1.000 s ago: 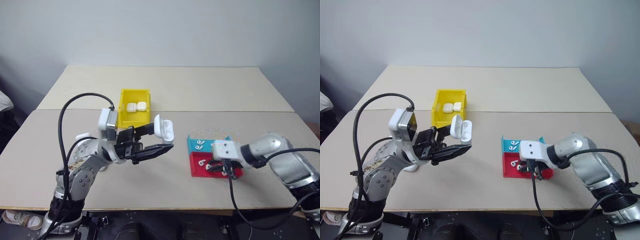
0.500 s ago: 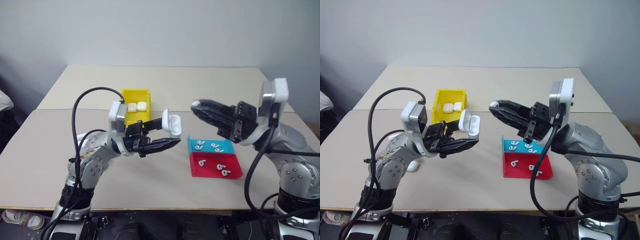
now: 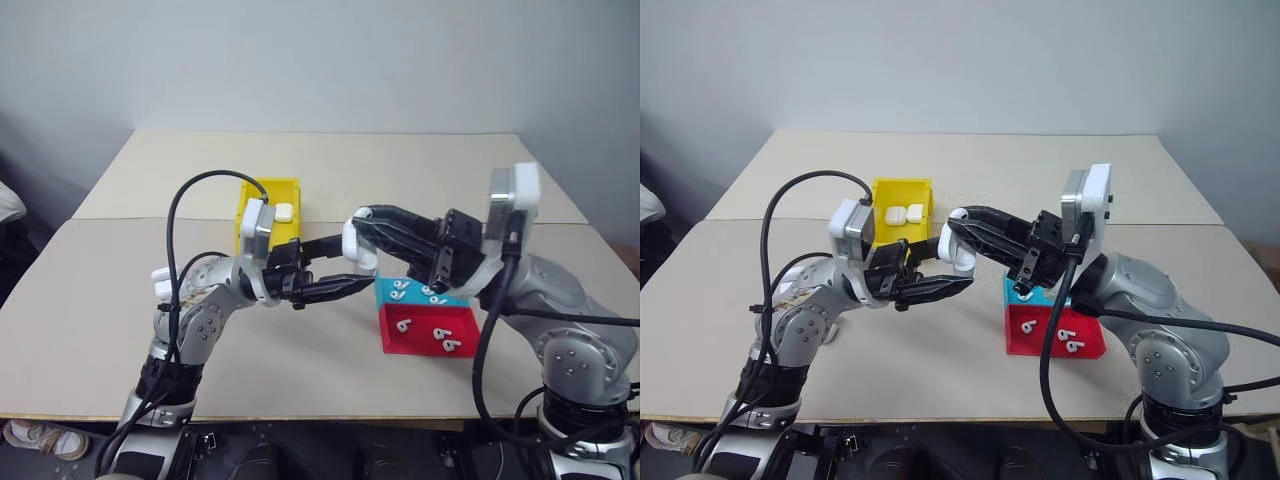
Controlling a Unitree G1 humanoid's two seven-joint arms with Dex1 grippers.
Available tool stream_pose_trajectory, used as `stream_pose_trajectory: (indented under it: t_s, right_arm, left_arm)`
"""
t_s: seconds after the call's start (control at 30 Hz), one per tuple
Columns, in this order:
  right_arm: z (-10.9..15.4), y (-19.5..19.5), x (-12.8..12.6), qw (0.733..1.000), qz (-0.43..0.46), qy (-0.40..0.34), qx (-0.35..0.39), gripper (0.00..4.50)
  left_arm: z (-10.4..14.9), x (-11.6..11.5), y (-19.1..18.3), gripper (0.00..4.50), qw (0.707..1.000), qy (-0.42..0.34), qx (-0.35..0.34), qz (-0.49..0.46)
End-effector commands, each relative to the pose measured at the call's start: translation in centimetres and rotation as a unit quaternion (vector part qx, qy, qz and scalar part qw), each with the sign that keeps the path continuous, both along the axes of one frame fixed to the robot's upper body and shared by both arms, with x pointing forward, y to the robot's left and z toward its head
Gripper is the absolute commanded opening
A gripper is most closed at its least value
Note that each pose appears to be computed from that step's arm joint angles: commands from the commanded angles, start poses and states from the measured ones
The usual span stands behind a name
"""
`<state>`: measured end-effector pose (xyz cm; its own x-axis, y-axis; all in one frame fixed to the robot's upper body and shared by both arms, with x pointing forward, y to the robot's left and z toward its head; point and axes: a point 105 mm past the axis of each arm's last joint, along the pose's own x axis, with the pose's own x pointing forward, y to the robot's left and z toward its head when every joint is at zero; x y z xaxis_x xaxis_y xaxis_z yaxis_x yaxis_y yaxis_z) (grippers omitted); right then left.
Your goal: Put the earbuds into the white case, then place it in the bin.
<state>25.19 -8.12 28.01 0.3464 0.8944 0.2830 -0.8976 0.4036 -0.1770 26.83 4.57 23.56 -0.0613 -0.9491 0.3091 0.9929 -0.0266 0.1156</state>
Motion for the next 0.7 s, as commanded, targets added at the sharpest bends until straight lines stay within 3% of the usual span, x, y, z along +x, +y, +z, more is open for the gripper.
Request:
stream_pose_trajectory:
  t_s: [0.03,0.4,0.43,0.6,0.7]
  right_arm:
    - [0.2,-0.2,-0.4,1.0,0.001,-0.014,-0.004,0.67]
    - [-1.1,-0.2,-0.4,0.998,0.005,-0.024,-0.065,0.67]
    - [-1.2,-0.2,-0.4,0.997,0.011,-0.023,-0.074,1.37]
    - [-1.1,-0.3,-0.4,0.995,0.013,-0.037,-0.087,2.91]
    - [-0.6,-1.0,0.3,0.995,-0.005,-0.044,-0.086,2.91]
  left_arm:
    - [1.2,-0.6,0.1,2.77,0.999,-0.029,-0.01,-0.009]
    - [1.3,-0.5,0.1,2.77,0.999,-0.035,-0.012,-0.004]
    - [1.3,-0.5,0.1,2.77,0.999,-0.036,-0.012,-0.003]
    - [1.3,-0.4,0.1,2.77,0.999,-0.038,-0.012,-0.002]
    - [1.2,-0.4,0.0,2.77,0.999,-0.035,-0.013,0.004]
